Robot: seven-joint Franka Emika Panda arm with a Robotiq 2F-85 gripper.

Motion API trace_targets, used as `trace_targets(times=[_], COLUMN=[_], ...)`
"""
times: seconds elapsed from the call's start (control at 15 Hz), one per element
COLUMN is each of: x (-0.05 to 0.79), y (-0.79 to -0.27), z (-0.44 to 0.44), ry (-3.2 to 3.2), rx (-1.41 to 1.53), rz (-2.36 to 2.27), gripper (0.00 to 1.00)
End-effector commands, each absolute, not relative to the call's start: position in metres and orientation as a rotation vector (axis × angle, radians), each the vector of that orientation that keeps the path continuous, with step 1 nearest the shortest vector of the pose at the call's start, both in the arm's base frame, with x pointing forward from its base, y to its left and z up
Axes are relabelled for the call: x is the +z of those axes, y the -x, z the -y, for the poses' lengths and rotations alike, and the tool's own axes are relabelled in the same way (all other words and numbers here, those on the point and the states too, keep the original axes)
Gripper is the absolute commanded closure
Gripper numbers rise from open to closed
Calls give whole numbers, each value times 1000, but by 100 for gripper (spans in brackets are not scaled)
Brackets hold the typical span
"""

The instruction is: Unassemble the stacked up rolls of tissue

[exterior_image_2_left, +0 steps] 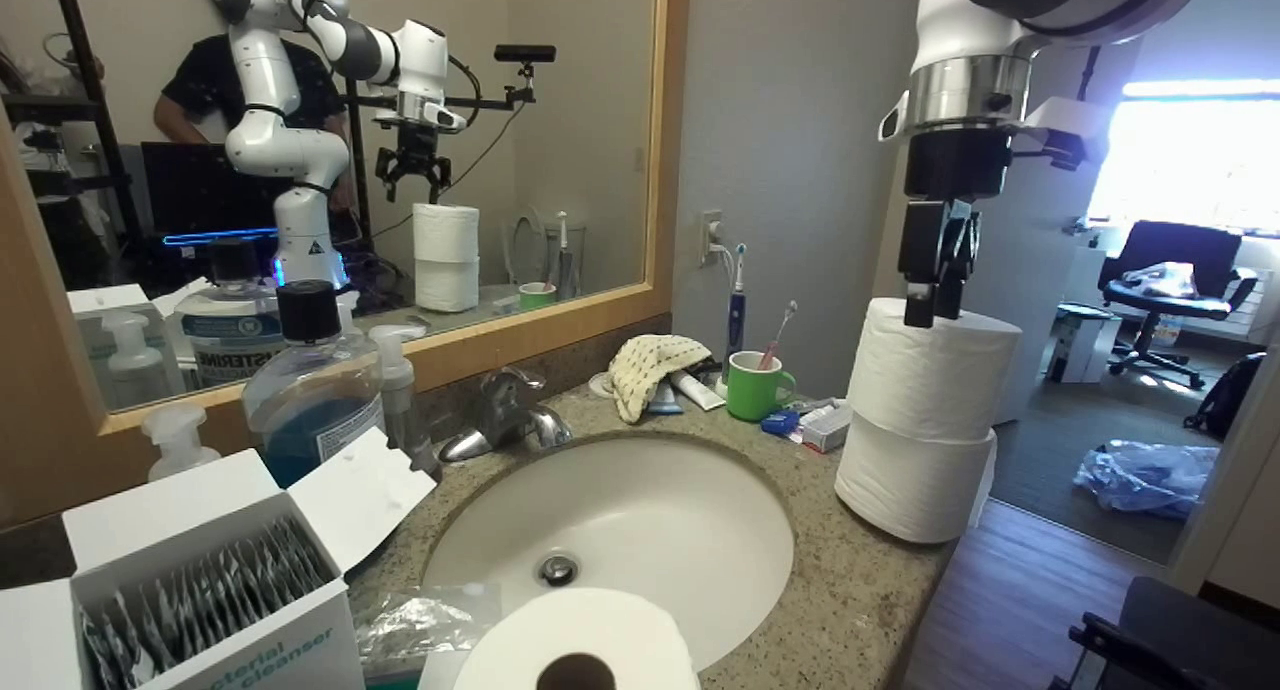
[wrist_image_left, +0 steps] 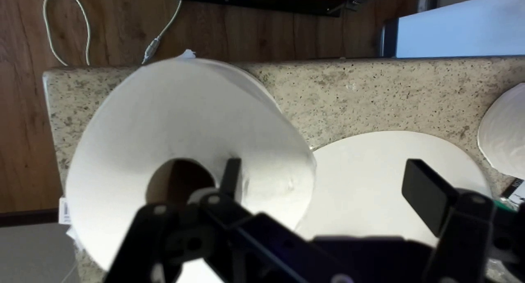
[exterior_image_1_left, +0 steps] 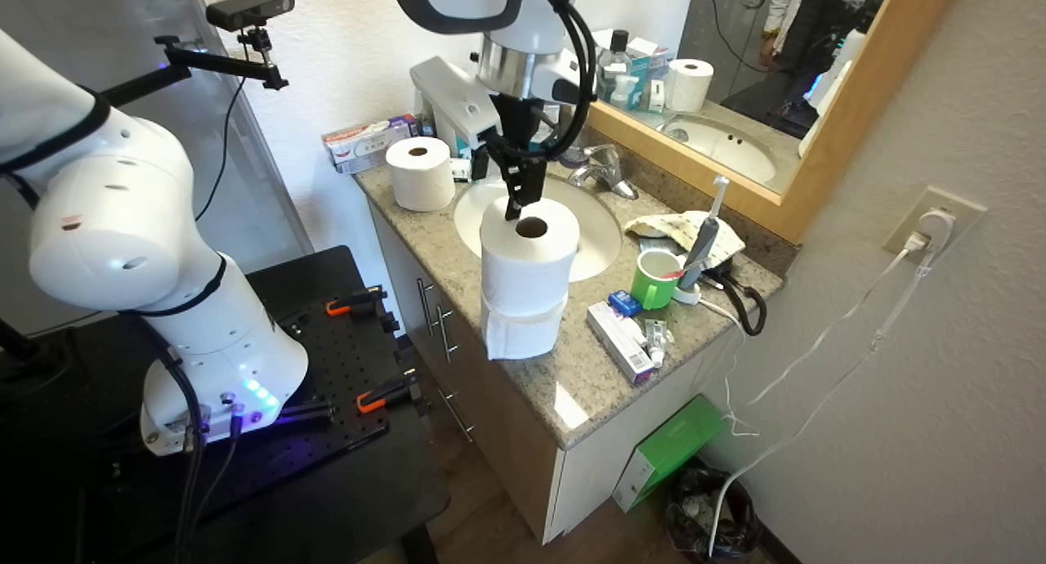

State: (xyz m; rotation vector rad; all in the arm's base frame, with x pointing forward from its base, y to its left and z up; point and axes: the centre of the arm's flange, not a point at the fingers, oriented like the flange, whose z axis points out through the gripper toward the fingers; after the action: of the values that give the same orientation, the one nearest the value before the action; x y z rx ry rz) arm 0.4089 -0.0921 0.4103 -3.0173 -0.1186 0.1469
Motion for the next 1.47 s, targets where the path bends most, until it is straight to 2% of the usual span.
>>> trace_targets(times=[0.0, 1.4], x=[418, 404], y=[-399, -410], z=[92, 95], ry=[3032, 3005], rx=[137, 150], rz=[123, 169], gripper=[0, 0])
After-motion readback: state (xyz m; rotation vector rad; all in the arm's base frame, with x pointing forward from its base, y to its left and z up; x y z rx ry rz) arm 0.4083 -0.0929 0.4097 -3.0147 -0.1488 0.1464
